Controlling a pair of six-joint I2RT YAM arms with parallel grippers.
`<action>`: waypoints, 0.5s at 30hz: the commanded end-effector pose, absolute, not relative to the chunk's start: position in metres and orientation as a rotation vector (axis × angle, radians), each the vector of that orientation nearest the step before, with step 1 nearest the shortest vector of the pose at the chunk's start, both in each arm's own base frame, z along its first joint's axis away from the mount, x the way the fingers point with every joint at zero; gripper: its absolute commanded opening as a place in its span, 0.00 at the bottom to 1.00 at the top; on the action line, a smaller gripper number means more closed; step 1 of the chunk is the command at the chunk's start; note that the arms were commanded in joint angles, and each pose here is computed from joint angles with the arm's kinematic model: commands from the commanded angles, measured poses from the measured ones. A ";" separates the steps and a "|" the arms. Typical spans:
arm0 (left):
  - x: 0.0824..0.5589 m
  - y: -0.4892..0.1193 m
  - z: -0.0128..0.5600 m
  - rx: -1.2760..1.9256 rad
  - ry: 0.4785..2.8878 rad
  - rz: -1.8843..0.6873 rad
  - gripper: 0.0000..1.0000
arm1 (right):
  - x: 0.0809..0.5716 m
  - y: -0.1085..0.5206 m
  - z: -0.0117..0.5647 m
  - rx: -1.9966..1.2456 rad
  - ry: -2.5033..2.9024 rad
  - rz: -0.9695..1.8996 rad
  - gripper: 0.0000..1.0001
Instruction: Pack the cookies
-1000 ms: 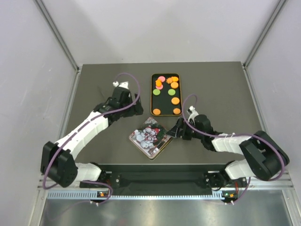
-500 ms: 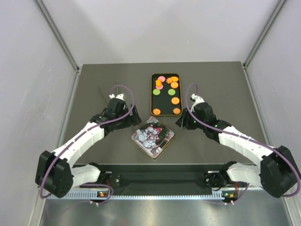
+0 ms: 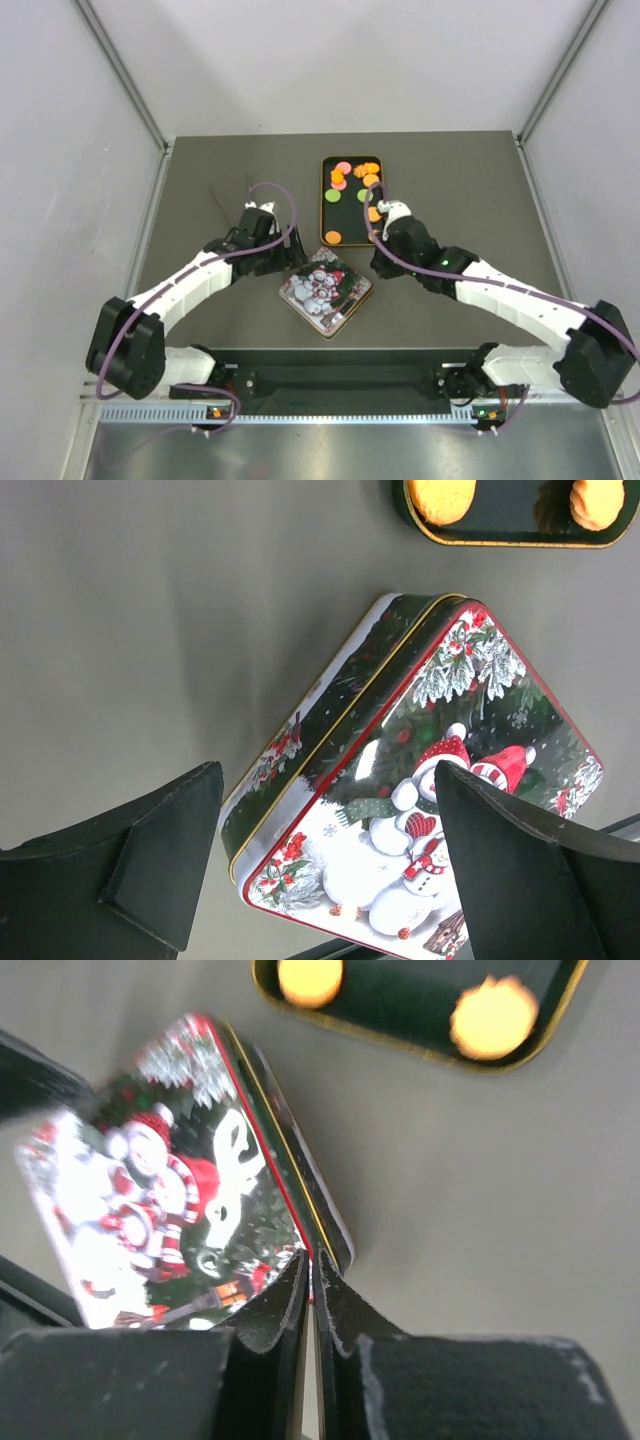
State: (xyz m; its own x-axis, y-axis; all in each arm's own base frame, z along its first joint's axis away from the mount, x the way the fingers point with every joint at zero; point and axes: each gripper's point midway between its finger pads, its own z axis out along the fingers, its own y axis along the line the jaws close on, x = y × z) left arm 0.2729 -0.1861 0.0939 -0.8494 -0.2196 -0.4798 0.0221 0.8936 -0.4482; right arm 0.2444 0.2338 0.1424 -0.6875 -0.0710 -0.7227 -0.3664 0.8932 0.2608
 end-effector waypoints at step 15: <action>0.289 -0.195 0.109 -0.081 2.456 -0.636 0.91 | 0.227 0.223 0.083 -0.325 2.396 0.407 0.06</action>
